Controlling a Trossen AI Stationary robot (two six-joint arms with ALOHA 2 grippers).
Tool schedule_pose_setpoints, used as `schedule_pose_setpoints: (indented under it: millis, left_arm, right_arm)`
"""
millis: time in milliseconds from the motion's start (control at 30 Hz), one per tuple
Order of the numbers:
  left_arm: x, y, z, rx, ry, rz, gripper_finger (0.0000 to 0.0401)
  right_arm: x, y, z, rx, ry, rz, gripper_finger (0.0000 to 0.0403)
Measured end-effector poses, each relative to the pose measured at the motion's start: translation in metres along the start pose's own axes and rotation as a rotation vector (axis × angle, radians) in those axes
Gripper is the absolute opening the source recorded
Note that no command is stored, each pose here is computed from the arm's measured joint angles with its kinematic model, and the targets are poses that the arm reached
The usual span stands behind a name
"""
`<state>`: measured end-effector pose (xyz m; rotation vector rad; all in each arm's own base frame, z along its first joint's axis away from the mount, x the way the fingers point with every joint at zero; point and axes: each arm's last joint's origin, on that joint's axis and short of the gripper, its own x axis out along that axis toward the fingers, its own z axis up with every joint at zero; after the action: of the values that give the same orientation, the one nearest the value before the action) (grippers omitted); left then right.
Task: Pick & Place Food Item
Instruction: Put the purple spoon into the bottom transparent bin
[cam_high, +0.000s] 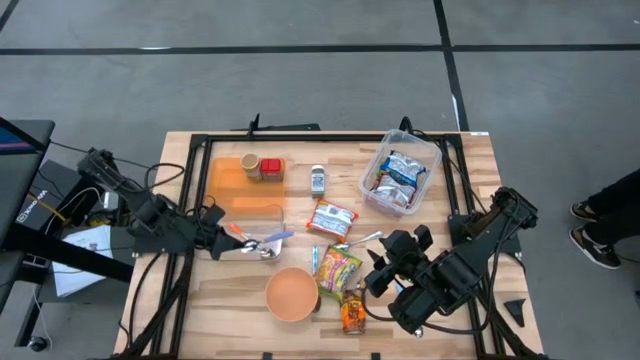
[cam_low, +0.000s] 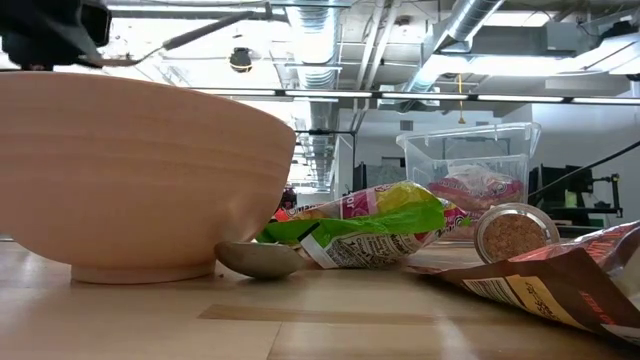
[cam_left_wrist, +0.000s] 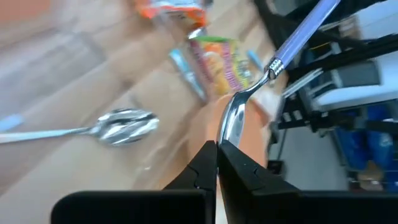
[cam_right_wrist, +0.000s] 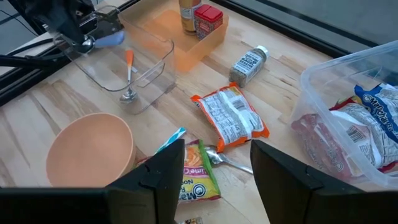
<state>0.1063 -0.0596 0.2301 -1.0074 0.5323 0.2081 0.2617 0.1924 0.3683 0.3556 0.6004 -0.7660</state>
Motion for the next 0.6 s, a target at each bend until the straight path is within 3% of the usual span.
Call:
schedule_pose_setpoints:
  millis: [600]
  left_arm:
    - [-0.013,0.031,0.002,0.039,0.128,0.202,0.0000]
  right_arm:
    - [0.001,0.000,0.001,-0.012,0.000,-0.005,0.0180]
